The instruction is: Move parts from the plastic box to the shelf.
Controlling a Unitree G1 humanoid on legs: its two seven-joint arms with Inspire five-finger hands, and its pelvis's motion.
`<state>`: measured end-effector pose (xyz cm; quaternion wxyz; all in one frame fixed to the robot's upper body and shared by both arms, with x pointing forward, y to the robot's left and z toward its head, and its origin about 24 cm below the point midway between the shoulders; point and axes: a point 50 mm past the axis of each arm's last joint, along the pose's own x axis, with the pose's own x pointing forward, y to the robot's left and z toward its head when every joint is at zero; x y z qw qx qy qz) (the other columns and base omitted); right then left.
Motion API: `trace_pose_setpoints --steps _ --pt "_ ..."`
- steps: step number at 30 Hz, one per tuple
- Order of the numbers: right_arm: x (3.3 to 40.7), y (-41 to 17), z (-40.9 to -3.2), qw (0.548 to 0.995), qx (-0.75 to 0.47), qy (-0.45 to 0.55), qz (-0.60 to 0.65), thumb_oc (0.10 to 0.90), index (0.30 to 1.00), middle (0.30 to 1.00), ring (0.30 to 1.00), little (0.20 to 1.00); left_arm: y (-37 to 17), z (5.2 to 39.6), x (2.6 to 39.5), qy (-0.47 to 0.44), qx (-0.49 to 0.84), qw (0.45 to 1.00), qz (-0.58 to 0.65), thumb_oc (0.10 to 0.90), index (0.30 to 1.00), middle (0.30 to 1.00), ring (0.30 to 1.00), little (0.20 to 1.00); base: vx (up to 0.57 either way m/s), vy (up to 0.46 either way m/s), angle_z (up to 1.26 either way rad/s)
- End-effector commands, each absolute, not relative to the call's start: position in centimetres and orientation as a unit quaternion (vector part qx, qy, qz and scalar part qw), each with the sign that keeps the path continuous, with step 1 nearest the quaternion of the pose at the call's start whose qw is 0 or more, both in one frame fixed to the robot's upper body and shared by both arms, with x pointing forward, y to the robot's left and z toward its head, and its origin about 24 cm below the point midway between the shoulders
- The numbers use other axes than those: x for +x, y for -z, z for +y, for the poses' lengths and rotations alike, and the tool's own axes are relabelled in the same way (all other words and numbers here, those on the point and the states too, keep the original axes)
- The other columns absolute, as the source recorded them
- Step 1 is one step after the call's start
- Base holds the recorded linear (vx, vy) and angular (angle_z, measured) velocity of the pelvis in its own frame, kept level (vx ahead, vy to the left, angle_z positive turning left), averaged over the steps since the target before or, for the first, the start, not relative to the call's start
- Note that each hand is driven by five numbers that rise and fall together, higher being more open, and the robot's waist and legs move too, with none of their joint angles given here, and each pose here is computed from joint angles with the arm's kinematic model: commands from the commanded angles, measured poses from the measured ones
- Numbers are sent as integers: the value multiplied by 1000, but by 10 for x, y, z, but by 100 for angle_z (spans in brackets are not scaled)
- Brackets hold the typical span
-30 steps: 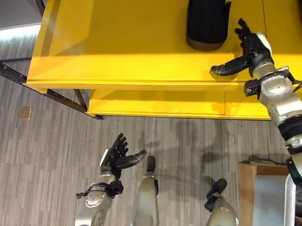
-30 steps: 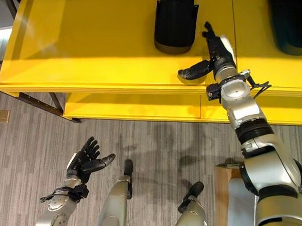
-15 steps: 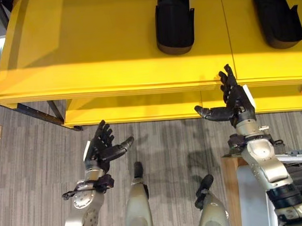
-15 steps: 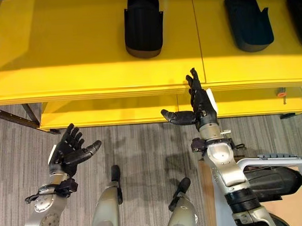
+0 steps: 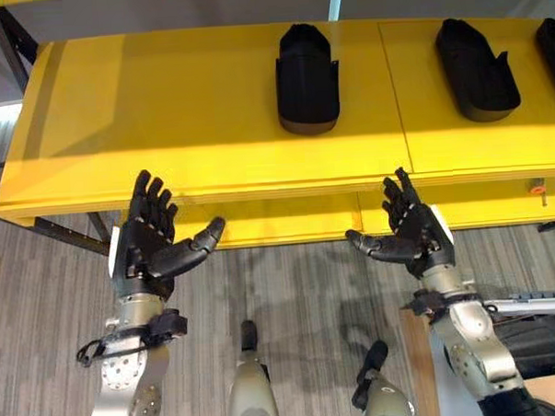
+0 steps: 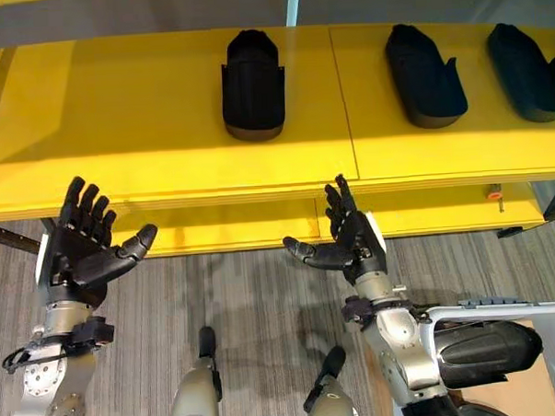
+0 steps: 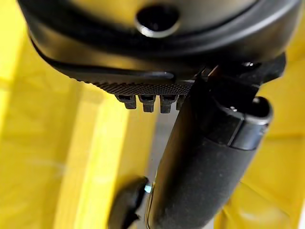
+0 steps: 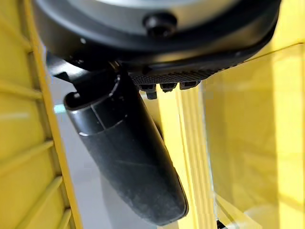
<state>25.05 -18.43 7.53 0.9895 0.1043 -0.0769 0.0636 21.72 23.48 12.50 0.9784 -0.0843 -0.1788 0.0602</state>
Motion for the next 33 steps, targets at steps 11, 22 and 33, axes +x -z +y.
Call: trace_pose_setpoints --steps 11,22,33 --pt "253 -118 -153 959 142 -168 -180 900 1000 1000 1000 1000 -196 236 274 -129 70 925 -352 900 1000 1000 1000 1000 1 29 -19" --pt "246 -107 -159 958 163 -173 -159 900 1000 1000 1000 1000 -212 295 319 -261 156 907 -293 900 1000 1000 1000 1000 -4 7 -21" --pt "242 -106 -160 956 168 -177 -159 900 1000 1000 1000 1000 -233 323 338 -306 193 897 -254 900 1000 1000 1000 1000 -1 -1 -1"
